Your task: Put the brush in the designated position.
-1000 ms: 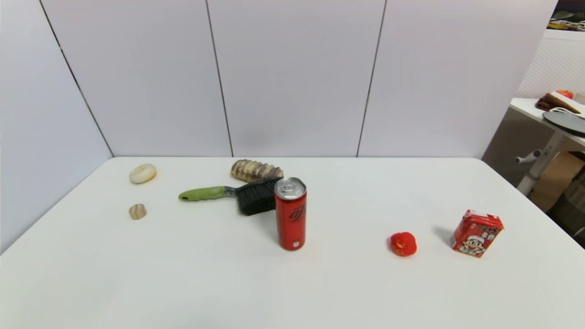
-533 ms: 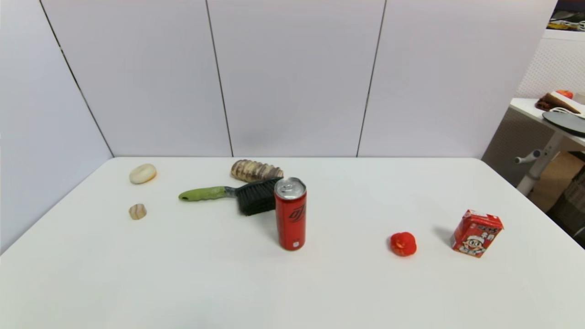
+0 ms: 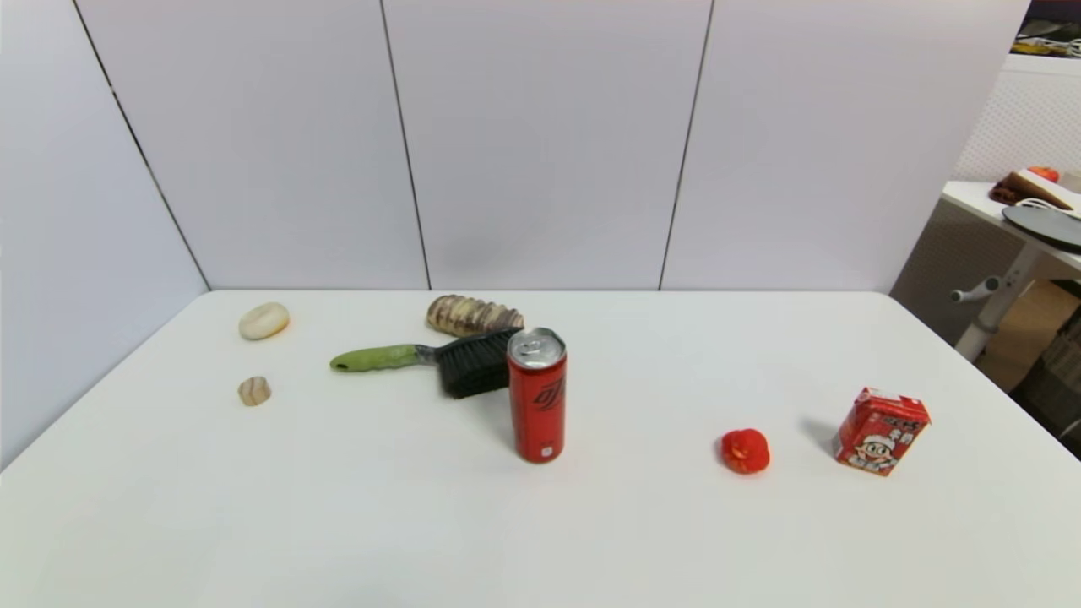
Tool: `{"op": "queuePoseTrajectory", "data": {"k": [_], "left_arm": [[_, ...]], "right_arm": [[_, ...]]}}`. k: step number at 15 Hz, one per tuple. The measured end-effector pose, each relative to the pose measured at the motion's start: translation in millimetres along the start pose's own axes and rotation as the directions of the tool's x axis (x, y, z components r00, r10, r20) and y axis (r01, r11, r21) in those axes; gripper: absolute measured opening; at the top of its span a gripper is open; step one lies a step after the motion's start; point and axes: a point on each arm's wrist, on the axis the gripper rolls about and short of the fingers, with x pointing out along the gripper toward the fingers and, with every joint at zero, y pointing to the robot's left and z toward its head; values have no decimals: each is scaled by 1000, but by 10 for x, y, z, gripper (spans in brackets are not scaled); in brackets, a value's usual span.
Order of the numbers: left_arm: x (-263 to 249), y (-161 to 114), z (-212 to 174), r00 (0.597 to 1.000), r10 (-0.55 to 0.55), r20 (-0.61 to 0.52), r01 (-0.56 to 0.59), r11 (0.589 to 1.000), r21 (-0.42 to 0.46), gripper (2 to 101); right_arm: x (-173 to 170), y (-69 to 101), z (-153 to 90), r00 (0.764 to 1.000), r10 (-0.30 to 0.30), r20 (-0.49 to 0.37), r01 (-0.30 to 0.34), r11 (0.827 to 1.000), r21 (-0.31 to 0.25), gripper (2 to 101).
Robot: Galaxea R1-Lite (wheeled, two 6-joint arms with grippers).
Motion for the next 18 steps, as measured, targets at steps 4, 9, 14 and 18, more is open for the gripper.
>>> {"op": "queuePoseTrajectory", "data": {"k": [4,9,14,18], "left_arm": [[0,0,0,1000,0,0,0,1000,0,978],[0,0,0,1000,0,0,0,1000,0,978],[0,0,-2,1000,0,-1,0,1000,0,978],[0,0,-2,1000,0,-1,0,1000,0,978]], "right_arm": [[0,0,0,1000,0,0,0,1000,1,980],[0,0,0,1000,0,0,0,1000,-6,980],[0,0,0,1000,0,0,0,1000,-5,980],[0,0,-2,1000,0,-1,0,1000,-4,980]]}}
